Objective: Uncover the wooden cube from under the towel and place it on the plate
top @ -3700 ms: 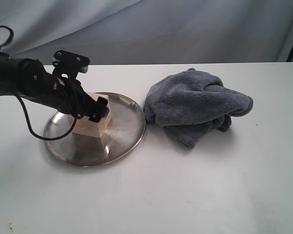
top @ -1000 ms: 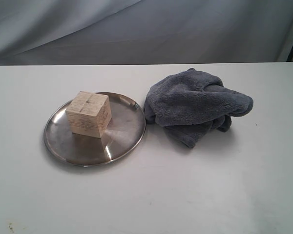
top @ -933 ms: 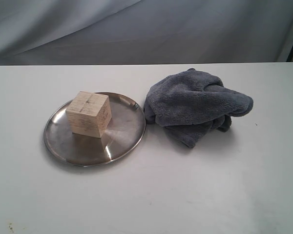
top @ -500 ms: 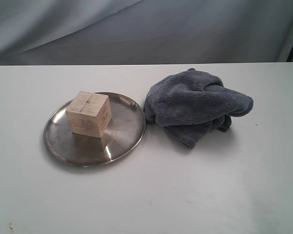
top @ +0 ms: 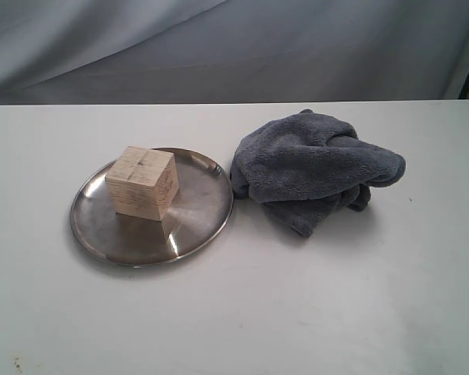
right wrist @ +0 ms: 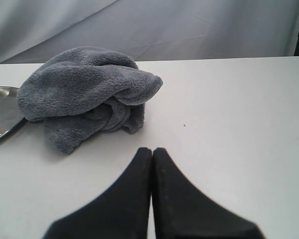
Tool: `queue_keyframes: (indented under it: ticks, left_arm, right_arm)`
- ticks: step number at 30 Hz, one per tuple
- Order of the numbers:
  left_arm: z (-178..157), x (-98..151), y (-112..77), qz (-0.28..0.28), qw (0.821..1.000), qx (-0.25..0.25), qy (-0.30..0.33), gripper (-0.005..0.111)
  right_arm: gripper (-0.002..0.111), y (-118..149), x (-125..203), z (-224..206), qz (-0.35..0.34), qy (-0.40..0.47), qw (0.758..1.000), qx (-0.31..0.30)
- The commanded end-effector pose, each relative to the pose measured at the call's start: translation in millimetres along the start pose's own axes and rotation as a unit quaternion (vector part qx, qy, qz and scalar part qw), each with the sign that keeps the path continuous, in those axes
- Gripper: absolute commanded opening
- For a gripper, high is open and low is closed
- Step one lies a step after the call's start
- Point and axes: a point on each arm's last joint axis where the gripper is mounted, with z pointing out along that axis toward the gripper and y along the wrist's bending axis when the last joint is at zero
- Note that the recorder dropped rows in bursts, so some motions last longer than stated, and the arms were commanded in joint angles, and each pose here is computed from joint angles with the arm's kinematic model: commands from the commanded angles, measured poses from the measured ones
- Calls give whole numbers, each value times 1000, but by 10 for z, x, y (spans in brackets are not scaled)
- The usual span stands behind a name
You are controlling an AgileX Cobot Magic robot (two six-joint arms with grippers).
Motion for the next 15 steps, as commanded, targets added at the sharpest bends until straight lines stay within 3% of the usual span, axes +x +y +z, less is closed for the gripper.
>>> queue_keyframes:
  ticks: [1, 9, 15]
  left_arm:
    - [8, 12, 6, 3, 1000, -2, -2, 1]
    - [8, 6, 11, 5, 1000, -6, -6, 1]
    - [10, -37, 51, -7, 998, -51, -31, 1]
  right_arm:
    - [0, 0, 9, 0, 2, -2, 1000, -1]
    - [0, 0, 9, 0, 2, -2, 1000, -1]
    - [0, 0, 9, 0, 2, -2, 1000, -1]
